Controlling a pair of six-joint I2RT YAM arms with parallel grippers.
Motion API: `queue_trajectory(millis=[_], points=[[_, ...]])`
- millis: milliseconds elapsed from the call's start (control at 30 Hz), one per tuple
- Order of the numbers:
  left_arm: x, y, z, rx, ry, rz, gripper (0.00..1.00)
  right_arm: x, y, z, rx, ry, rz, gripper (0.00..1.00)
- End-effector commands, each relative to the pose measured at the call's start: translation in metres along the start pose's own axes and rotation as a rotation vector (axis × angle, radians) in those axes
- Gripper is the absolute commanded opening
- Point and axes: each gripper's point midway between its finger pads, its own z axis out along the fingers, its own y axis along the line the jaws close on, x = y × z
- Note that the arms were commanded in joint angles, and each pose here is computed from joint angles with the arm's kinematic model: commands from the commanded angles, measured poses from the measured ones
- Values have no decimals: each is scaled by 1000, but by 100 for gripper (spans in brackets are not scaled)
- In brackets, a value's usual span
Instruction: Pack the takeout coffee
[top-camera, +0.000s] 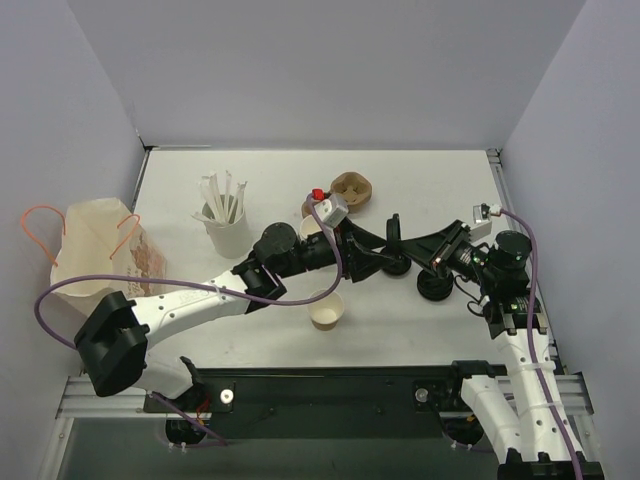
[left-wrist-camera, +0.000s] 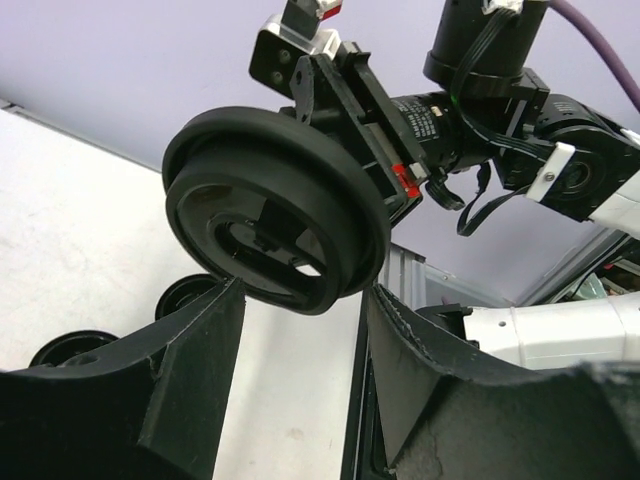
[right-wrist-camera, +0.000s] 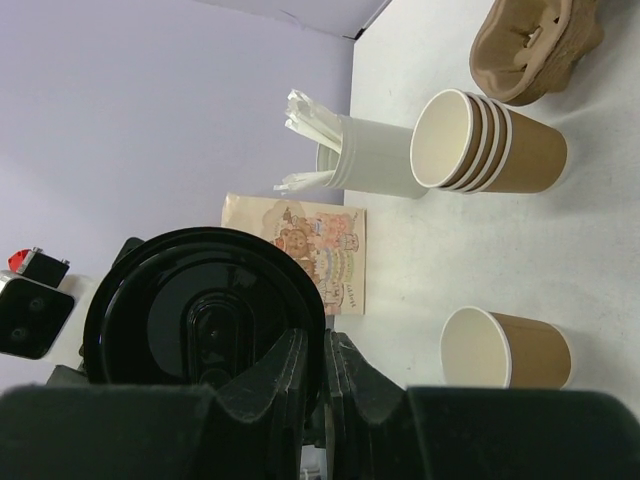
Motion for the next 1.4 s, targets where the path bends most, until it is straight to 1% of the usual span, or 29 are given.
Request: queue_trajectory(millis=[0,67,167,200,300,333,500,567,633,667,767,833,967,1000,1033,1067,1100,1133,1167,1200,1233,1267,1300,1333,1367], points=[[-44,-25,3,74,-138,58,62,15,13,-5,-45,75,82,11],[-45,-27,2,84,-150,54,62,17,10,-5,-40,83,82,11],[-46,-29,4,101,-154,47,59,19,9,-5,-43,90,91,11],[-44,-28,5,102,-149,41,55,18,8,-5,-44,89,93,11],[-40,-29,8,112,-143,22,49,19,10,-5,-53,97,98,11],[-39,-28,8,111,-142,13,45,19,11,-5,-56,96,95,11],[-31,-27,10,108,-133,-9,34,19,12,-5,-62,97,96,11],[-31,-26,10,104,-140,-14,27,19,13,-5,-64,96,95,12],[-31,-25,10,100,-141,-19,21,20,13,-6,-64,99,96,13],[-31,-25,10,97,-145,-22,14,20,13,-6,-65,100,93,14],[-34,-25,7,86,-154,-27,0,22,11,-6,-59,105,88,18],[-34,-23,4,66,-155,-29,0,22,8,-7,-48,103,84,21],[-40,-23,-7,27,-154,-21,0,22,3,-8,-17,91,60,31],[-40,-22,-9,9,-143,-12,0,24,0,-10,1,94,65,37],[-28,-12,-12,-47,-82,-27,0,22,1,-11,9,82,55,41],[-37,-13,-18,-79,-81,-17,0,22,0,-12,16,80,18,50],[-35,-7,-23,-127,-54,-9,0,24,-5,-13,48,88,26,53],[-13,5,-35,-208,48,-32,0,23,-8,-14,69,82,3,58],[-13,16,-44,-292,66,-24,0,20,-5,-17,83,71,-28,64],[-21,16,-55,-331,78,6,0,25,-16,-21,134,86,-64,73],[2,29,-76,-431,200,-12,0,25,-19,-24,158,81,-86,76],[3,39,-91,-522,223,-4,0,20,-21,-26,192,51,-114,82],[-4,38,-102,-560,233,7,0,23,-30,-31,232,61,-145,84],[15,45,-125,-635,335,-4,0,22,-35,-33,258,53,-158,85],[17,49,-137,-697,356,-13,0,21,-42,-36,297,43,-167,89]])
